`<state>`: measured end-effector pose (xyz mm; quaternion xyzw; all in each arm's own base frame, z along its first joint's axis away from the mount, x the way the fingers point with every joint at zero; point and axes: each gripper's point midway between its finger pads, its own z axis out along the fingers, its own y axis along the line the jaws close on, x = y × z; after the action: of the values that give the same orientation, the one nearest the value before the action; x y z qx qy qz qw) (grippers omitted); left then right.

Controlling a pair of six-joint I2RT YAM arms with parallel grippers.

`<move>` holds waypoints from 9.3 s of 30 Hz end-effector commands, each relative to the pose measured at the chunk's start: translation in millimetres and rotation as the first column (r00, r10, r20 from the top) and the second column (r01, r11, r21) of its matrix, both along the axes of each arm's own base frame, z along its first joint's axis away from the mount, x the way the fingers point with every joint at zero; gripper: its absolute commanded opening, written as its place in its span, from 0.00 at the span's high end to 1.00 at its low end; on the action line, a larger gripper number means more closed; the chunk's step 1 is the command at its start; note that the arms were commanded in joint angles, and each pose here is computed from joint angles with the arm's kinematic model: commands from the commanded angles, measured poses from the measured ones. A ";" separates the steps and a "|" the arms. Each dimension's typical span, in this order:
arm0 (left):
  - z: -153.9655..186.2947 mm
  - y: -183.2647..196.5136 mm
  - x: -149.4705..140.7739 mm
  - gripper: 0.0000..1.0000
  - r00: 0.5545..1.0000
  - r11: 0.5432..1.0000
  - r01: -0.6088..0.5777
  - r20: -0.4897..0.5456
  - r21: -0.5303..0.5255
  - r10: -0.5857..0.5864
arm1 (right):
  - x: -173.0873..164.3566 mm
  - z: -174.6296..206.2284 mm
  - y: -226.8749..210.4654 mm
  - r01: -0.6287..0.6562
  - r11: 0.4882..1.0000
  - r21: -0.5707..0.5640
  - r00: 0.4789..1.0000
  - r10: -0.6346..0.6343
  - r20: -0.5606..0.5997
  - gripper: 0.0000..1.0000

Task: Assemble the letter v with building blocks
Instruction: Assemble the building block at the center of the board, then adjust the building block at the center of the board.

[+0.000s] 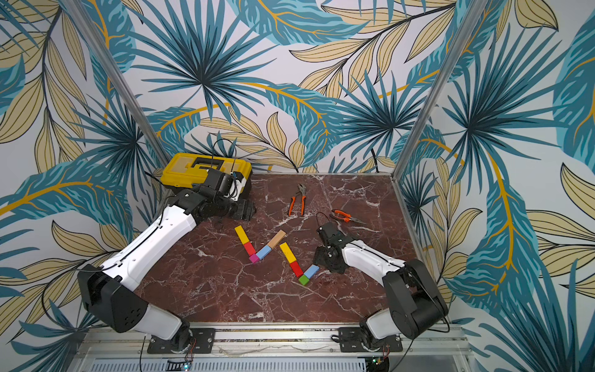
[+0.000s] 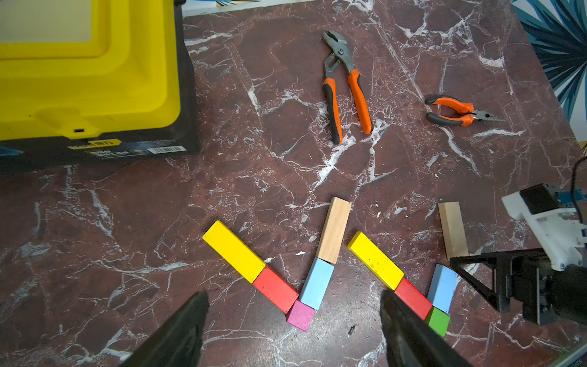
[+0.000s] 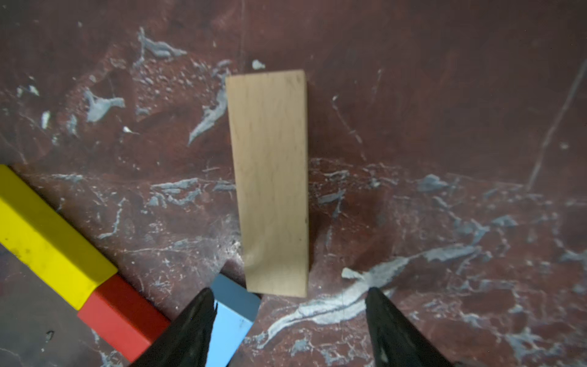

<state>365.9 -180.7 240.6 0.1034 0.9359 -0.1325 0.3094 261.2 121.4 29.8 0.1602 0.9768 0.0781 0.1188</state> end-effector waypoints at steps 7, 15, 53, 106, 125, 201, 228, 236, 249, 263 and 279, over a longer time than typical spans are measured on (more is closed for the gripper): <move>6.1 2.7 -0.7 0.14 1.000 1.000 -0.005 0.021 -0.015 0.005 | 7.8 -5.5 28.0 -0.038 0.994 0.105 0.999 0.036 0.019 0.24; 5.4 2.7 -0.3 0.14 1.000 1.000 -0.005 0.020 -0.012 0.006 | 8.9 -5.8 35.6 -0.064 0.993 0.095 0.998 0.062 0.020 0.23; 10.6 5.5 4.8 0.14 0.999 1.000 -0.024 0.039 -0.002 0.024 | 112.9 28.8 4.2 -0.287 0.954 0.087 0.955 0.278 0.104 0.10; 5.8 3.7 5.8 0.14 1.000 1.000 -0.017 0.026 0.001 0.017 | 69.7 3.1 0.3 -0.249 0.954 0.165 0.968 0.251 0.008 0.02; 5.4 4.4 6.3 0.14 1.000 1.000 -0.019 0.025 0.000 0.019 | 89.6 0.5 2.2 -0.271 0.952 0.145 0.962 0.271 0.016 0.01; 10.5 5.4 2.4 0.14 0.999 1.000 -0.013 0.038 -0.004 0.013 | 57.9 68.1 2.1 -0.272 0.961 0.054 0.953 0.261 0.157 0.01; 17.0 7.0 0.8 0.14 0.999 1.000 -0.020 0.050 -0.018 0.020 | -71.8 13.5 105.0 -0.258 0.952 0.165 0.961 0.235 0.147 0.00; 16.9 7.0 1.3 0.14 0.999 1.000 -0.018 0.050 -0.016 0.019 | -72.8 4.1 105.0 -0.239 0.958 0.158 0.968 0.222 0.120 0.00; 15.5 8.8 2.2 0.13 0.999 1.000 -0.022 0.048 -0.013 0.022 | -74.0 -5.0 115.9 -0.251 0.954 0.166 0.967 0.239 0.091 0.00; 15.6 9.2 2.1 0.13 0.999 1.000 -0.022 0.047 -0.014 0.022 | -72.5 3.6 112.1 -0.249 0.957 0.148 0.966 0.235 0.105 0.01; 23.8 49.8 26.3 0.11 0.952 0.984 -0.176 0.254 -0.005 0.172 | 11.4 163.4 13.3 -0.197 0.972 -0.129 0.776 0.235 0.585 0.00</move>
<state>377.5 -145.4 247.3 0.0615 0.9201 -0.1017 0.3733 257.0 169.6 193.0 0.0237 0.9076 0.1684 0.3837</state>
